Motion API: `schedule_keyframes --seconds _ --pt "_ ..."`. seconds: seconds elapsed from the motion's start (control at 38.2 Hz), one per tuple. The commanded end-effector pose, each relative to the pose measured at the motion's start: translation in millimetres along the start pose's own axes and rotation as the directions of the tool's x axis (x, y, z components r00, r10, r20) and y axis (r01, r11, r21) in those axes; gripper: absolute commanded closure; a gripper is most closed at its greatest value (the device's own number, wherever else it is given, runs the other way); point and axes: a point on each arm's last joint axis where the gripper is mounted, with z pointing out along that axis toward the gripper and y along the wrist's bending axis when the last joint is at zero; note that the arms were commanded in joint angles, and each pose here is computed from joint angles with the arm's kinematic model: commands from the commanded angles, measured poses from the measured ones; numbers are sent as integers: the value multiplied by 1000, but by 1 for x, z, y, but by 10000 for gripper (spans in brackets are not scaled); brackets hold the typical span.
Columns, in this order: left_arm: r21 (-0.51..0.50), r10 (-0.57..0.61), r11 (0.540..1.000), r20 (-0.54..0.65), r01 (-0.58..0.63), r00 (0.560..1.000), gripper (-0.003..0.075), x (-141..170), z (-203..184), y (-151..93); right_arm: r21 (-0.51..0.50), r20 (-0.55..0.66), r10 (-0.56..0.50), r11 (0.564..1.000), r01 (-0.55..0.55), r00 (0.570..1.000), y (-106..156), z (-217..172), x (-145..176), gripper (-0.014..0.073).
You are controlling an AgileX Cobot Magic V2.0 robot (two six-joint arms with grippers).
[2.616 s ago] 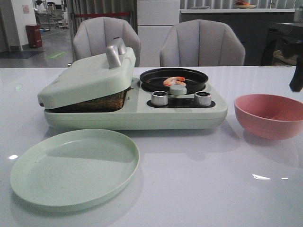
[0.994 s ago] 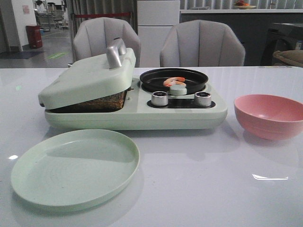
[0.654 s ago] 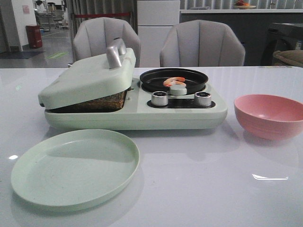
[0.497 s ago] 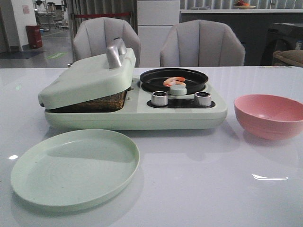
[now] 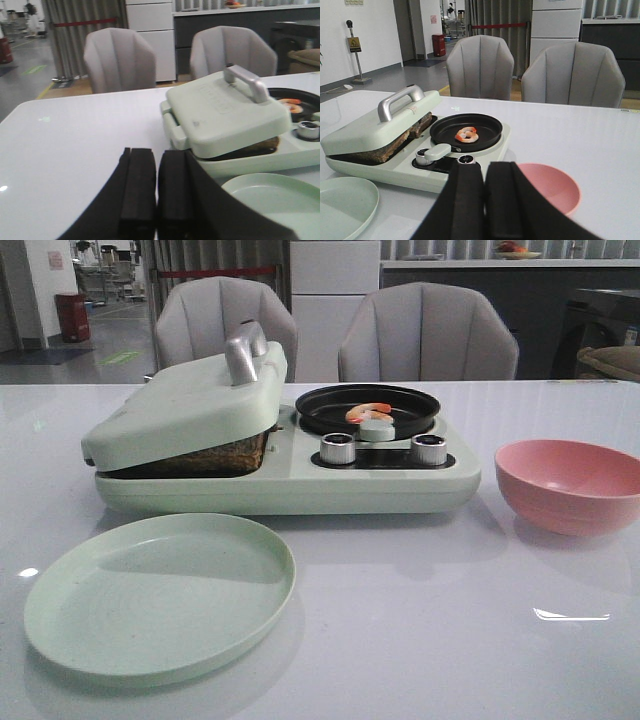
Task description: Make breakfast with bread and shrimp
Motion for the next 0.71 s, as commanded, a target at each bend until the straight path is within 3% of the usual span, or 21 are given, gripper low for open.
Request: schedule_keyframes --seconds 0.0,0.29,0.68 --pt "-65 -7 998 116 14 993 608 -10 -1 4 16 83 -3 1000 1 997 -1 0 -14 443" --pt "-79 -12 996 190 28 982 608 12 3 4 16 82 -3 1000 1 997 -1 0 -14 443" --pt "-79 -14 996 169 28 986 608 13 4 4 16 82 -3 1000 1 997 -1 0 -14 443"
